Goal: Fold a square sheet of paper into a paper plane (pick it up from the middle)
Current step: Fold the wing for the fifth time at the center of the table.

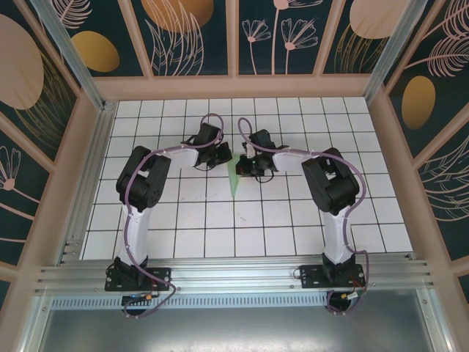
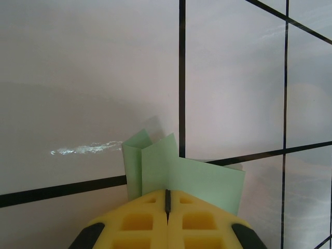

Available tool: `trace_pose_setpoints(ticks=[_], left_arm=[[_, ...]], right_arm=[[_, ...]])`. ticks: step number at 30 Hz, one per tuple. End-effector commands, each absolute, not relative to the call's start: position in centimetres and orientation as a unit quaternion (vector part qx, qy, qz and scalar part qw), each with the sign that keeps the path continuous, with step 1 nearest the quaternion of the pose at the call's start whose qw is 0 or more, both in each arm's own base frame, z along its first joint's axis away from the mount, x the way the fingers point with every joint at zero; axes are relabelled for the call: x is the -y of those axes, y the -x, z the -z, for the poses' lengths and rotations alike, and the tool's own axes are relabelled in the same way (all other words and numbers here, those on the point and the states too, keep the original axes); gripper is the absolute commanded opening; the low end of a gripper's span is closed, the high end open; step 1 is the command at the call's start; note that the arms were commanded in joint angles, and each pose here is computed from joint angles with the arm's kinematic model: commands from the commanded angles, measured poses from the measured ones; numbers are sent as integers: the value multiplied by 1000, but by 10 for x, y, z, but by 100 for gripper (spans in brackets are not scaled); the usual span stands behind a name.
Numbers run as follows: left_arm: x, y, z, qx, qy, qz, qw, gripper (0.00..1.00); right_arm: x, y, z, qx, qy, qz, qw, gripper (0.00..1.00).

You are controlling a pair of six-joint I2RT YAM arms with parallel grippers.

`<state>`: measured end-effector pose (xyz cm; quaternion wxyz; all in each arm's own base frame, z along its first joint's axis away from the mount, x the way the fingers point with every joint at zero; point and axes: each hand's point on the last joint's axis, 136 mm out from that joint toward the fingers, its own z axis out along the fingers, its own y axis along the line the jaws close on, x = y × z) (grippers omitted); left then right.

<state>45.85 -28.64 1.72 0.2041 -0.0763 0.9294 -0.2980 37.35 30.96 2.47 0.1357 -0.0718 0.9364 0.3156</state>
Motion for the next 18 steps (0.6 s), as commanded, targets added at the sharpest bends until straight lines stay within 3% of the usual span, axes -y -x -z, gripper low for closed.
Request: trace_pose_setpoints(ticks=[1,18], left_arm=[[270,-444,15,-949,87,248,174,3],[270,-439,21,-949,94,250,167,2]], right_arm=[[-318,-359,-57,-920,74,-360,135,0],[-338,-333,-59,-912,106,-379,116,3]])
